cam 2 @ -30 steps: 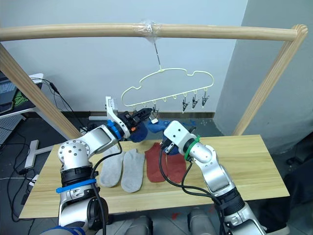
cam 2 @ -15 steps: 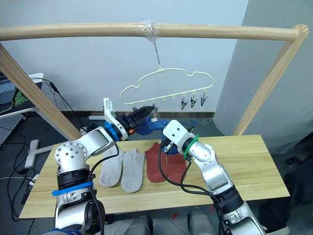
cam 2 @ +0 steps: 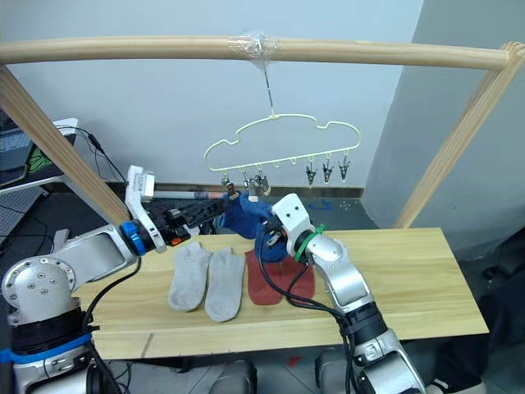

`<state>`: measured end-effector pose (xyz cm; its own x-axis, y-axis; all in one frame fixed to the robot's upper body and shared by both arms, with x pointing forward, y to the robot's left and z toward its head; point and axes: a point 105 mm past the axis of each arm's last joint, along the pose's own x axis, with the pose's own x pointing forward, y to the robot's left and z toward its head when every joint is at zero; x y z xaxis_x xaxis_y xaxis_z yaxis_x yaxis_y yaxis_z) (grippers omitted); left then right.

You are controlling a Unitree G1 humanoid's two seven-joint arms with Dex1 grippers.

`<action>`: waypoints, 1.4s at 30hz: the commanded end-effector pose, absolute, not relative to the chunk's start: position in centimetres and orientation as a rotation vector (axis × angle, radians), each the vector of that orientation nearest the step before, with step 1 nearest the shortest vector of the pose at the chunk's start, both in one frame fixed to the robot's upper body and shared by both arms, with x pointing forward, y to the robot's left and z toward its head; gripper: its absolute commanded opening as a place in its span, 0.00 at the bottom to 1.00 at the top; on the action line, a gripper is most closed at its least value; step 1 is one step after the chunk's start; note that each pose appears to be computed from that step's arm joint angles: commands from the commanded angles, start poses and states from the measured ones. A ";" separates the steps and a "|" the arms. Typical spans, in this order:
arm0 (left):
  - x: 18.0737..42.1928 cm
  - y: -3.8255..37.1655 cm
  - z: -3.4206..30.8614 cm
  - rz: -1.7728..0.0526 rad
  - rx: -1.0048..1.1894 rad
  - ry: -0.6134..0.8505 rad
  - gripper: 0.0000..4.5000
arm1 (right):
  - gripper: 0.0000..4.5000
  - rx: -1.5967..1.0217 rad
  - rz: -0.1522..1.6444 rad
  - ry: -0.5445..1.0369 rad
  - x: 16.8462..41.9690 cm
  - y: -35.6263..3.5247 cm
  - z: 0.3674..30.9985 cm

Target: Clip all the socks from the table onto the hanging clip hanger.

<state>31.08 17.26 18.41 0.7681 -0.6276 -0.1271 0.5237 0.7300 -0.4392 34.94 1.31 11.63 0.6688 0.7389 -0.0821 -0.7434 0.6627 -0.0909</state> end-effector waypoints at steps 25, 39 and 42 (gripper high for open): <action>37.0 8.5 16.2 -0.555 0.131 -0.184 0.53 | 1.00 -0.199 0.757 -0.101 32.4 -9.2 19.0; 40.8 7.5 15.5 -0.409 0.135 -0.208 0.53 | 1.00 -0.152 0.791 -0.135 31.5 -8.7 22.1; 41.3 8.2 15.4 -0.371 0.143 -0.211 0.53 | 1.00 -0.152 0.796 -0.131 31.4 -8.9 22.1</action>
<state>40.94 7.96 13.61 0.9122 -0.3938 0.1132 0.3739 0.9130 0.1634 31.97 -8.72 20.61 0.6987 0.7153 0.0108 -0.7060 0.6918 -0.1517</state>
